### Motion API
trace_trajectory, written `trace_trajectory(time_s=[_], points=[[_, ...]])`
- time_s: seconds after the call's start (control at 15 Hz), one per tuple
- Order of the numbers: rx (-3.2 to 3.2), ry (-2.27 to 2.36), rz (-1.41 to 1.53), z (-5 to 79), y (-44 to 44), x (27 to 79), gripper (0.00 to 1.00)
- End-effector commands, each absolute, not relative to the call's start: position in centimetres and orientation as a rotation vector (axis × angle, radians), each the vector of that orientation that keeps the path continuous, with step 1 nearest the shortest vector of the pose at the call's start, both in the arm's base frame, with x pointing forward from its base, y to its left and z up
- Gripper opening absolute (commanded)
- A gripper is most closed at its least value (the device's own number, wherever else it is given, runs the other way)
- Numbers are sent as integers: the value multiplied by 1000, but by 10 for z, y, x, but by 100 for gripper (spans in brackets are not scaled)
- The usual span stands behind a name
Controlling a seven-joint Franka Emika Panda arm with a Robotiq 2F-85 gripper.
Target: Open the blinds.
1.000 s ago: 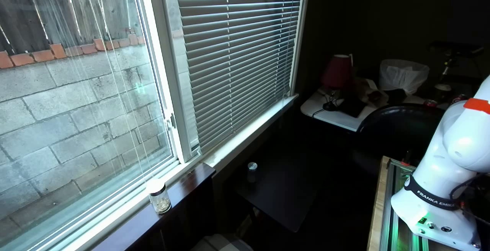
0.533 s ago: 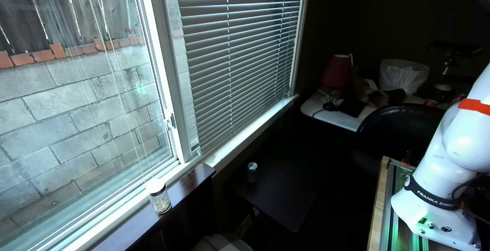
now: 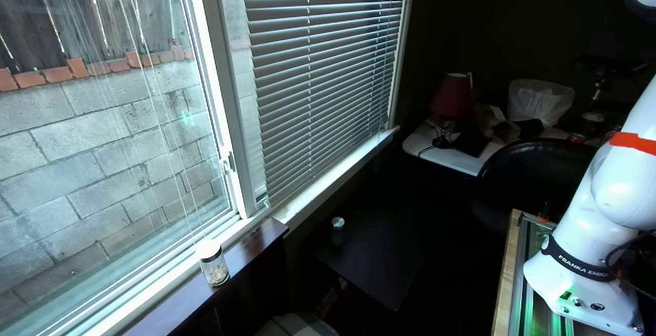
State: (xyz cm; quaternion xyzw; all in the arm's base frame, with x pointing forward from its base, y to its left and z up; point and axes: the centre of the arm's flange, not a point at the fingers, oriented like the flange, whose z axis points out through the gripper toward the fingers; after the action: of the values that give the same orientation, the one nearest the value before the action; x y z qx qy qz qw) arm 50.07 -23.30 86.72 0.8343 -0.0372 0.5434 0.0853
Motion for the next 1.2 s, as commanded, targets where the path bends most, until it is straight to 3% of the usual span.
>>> trace_trajectory(time_s=[0.0,1.13], points=[[2501,-108,1614,868,-245,501,0],[2661,43,1163,819,-252,458,0]])
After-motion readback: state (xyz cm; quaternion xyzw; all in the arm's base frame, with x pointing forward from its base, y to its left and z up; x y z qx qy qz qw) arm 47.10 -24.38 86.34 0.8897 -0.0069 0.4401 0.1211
